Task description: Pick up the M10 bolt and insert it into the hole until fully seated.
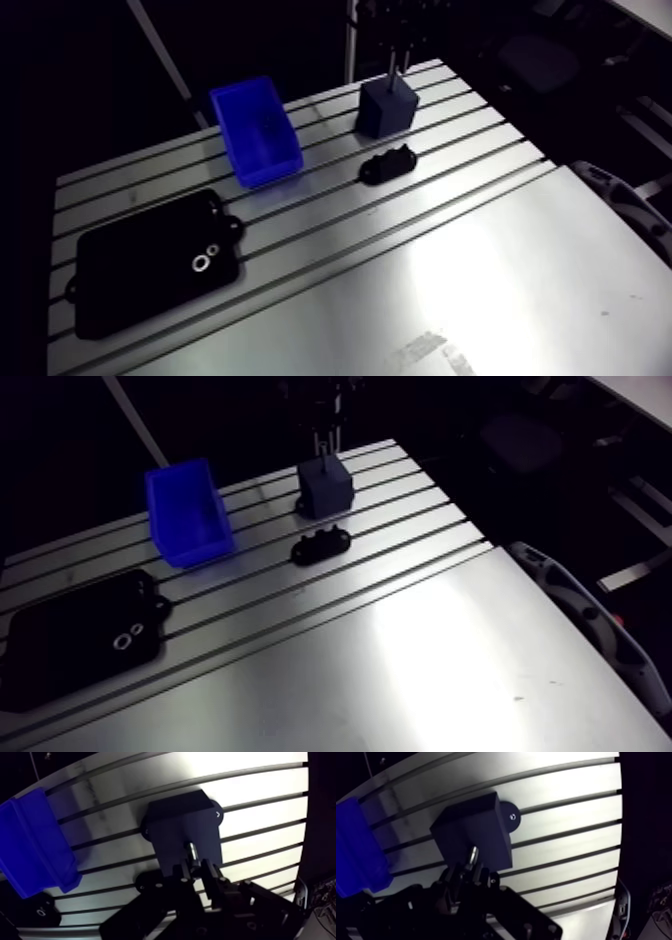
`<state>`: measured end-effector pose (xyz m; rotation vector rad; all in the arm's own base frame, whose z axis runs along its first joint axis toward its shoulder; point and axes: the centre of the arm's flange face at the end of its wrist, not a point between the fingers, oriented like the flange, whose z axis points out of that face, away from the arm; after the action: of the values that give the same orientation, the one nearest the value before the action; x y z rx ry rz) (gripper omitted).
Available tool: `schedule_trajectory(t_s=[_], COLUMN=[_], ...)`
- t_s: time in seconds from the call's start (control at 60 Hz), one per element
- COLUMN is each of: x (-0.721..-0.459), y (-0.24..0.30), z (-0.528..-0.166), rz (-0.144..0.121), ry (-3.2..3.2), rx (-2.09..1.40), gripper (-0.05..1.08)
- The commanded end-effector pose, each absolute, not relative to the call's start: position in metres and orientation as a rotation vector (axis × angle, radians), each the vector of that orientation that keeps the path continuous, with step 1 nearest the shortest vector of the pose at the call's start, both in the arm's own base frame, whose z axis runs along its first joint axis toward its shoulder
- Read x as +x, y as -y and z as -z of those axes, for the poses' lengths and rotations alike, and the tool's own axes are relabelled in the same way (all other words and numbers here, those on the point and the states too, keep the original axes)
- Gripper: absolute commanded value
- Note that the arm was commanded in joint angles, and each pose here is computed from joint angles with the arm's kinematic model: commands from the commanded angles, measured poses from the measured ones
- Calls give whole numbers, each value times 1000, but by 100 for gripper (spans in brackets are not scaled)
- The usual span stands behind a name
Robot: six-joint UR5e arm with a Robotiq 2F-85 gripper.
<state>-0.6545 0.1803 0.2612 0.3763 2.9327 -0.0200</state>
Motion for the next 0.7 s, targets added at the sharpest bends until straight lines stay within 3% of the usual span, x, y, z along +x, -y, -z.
schedule_trajectory(t_s=[0.017,0.7], x=[-655,-655], y=[-180,-180], z=[-262,-261], rz=[19,22], ry=[-2935,-2934], rx=[378,375], gripper=[108,108])
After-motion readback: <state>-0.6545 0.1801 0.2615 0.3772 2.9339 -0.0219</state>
